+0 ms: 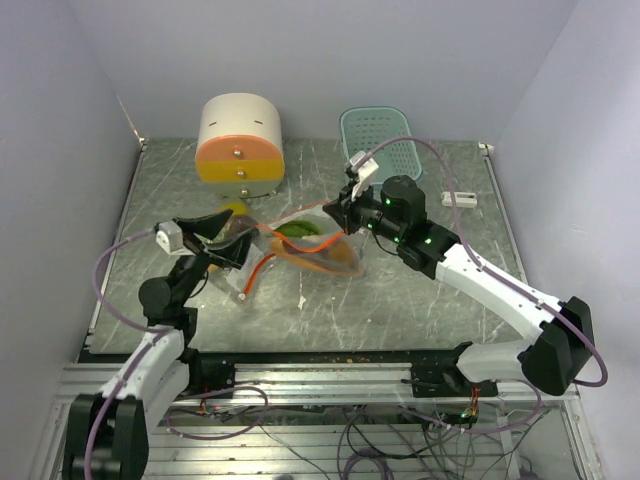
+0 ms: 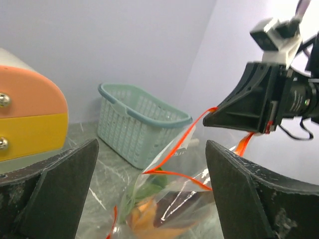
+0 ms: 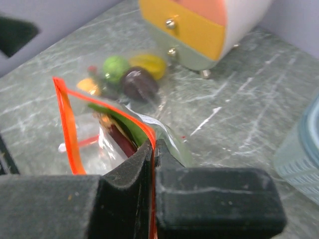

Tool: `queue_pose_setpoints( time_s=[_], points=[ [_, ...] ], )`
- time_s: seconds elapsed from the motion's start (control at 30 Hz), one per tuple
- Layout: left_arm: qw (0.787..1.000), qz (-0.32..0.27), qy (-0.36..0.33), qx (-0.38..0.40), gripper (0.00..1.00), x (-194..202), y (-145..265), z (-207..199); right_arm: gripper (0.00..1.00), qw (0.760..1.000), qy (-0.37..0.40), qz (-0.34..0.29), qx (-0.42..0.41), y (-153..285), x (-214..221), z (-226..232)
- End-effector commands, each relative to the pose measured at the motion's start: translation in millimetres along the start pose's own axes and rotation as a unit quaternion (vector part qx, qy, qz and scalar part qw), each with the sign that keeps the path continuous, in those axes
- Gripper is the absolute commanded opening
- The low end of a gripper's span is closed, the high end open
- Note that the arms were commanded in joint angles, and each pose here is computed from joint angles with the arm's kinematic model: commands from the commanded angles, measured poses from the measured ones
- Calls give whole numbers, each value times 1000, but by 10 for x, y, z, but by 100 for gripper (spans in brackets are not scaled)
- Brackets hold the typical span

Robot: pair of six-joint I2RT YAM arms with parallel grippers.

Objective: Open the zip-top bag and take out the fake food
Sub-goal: Open the zipper of the food storage bag at the center of the board.

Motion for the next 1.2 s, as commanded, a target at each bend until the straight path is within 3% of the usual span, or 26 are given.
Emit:
queue_pose_setpoints(
  time_s=[0.0, 0.1, 0.23, 0.37, 0.47, 0.77, 0.93, 1.17],
  points=[
    [991, -64, 74, -89, 100, -136, 46, -29, 0, 990, -36, -65, 121, 203, -397, -170],
    [978, -100, 135, -121, 92, -137, 115, -108, 0, 988, -56, -80, 116, 237, -407, -140],
    [950, -119, 216, -192, 89, -1, 210, -172, 0, 986, -81, -97, 104, 239, -358, -94],
    [922, -92, 259, -273, 90, 199, 231, -214, 0, 983, -104, -99, 111, 210, -252, -76],
    [912, -60, 264, -310, 96, 325, 118, -238, 0, 982, -113, -93, 118, 174, -169, -73],
    [903, -7, 317, -289, 92, 577, -333, -441, 0, 983, -103, -71, 132, 187, 11, -47],
    [892, 19, 332, -307, 82, 595, -380, -645, 0, 982, -92, -57, 153, 173, 109, -17],
    [888, 35, 338, -311, 80, 683, -401, -783, 0, 983, -82, -53, 154, 74, 116, 94]
  ],
)
Point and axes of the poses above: each gripper's point midway between its finger pads, its own y axis back along the fingers, its own z axis along the line the jaws close on, x = y × z, the point moved 10 cm from there along y, back along the fingers, and after that the axes turned 9 degrees about y, right-handed, at the moved point
